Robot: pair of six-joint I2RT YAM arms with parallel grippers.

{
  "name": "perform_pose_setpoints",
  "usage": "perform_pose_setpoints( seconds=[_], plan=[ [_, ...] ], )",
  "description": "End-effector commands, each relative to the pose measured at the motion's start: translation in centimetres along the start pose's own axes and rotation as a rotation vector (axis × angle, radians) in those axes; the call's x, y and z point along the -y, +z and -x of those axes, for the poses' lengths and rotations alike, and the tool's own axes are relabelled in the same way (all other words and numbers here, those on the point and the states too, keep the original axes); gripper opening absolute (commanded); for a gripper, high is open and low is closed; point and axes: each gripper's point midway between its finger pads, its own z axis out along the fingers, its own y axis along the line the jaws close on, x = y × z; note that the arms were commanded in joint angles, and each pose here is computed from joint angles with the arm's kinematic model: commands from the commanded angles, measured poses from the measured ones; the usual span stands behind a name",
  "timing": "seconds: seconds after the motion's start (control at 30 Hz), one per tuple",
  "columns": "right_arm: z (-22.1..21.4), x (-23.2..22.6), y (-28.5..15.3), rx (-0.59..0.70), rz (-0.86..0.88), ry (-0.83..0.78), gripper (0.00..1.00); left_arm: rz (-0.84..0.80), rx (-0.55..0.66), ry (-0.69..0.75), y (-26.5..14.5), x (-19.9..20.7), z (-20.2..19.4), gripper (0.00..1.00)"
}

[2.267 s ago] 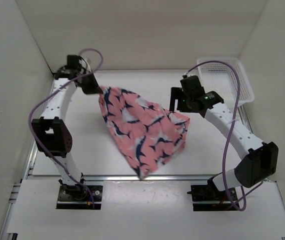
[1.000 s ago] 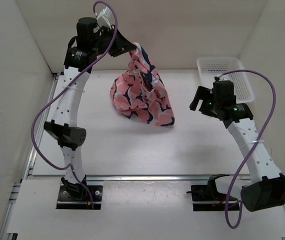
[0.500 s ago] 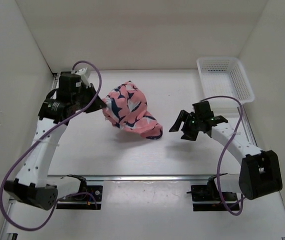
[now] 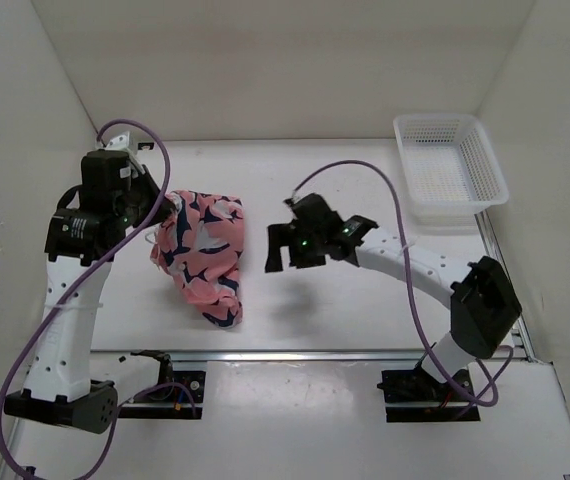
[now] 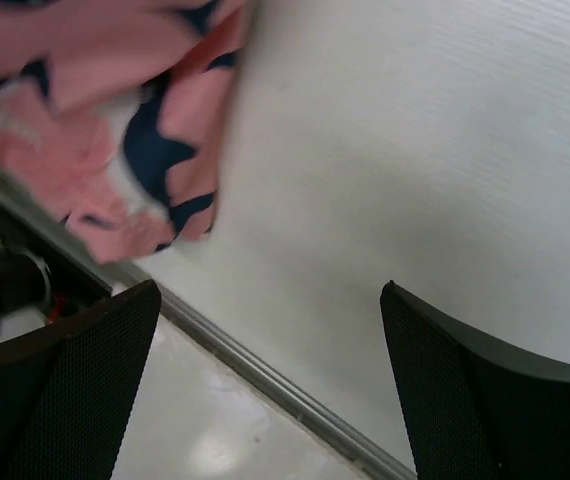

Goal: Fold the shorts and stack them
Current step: Flatten the shorts out

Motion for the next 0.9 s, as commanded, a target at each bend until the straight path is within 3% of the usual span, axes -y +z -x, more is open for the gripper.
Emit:
perform_pose_setpoints(
  seconds=[0.0,0.13,0.23,0.37,0.53,0.6,0.67,0.7,0.8,0.87],
  plan=[
    [-2.6,-0.7,-0.9,-0.006,-0.105,-0.353,0.95,-0.004,0.046,0.0,-0.7,0.4,1.8,0.1],
    [-5.5,-5.9,0.4,-0.028,0.09,-0.55,0.97,-0.005,0.047,0.009,-0.2,0.8,2.6,0.1],
    [-6.9,-8.1,2.2,-0.071,0.13,-0.611,0.97,-0.016,0.069,0.009,-0.5,1.3,3.7,0.1],
    [-6.8,-8.1,6.8,-0.103,0.094,-0.634,0.93,-0.011,0.078,0.004,-0.6,1.4,4.4,0.1],
    [-5.6,-11.7,9.5,-0.09,0.199,-0.652,0.86,-0.003,0.082,0.013,-1.0,1.3,4.7,0.1],
    [-5.5,-12.2,10.2,-0.088,0.211,-0.641,0.71,-0.007,0.09,0.013,-1.2,1.5,5.0,0.1],
    [-5.3,-12.2,10.7,-0.078,0.199,-0.623,0.45,0.002,0.094,0.016,-1.2,1.1,5.1,0.1],
    [-5.1,-12.1,10.6,-0.064,0.192,-0.611,0.27,0.002,0.094,0.016,-1.2,1.1,5.1,0.1],
    [-4.2,-12.0,9.3,-0.004,0.177,-0.604,0.02,0.013,0.089,0.011,-1.2,0.8,5.0,0.1],
    [-4.1,-11.7,9.2,0.016,0.166,-0.595,0.0,0.009,0.098,0.011,-1.2,0.9,5.2,0.1]
  ],
)
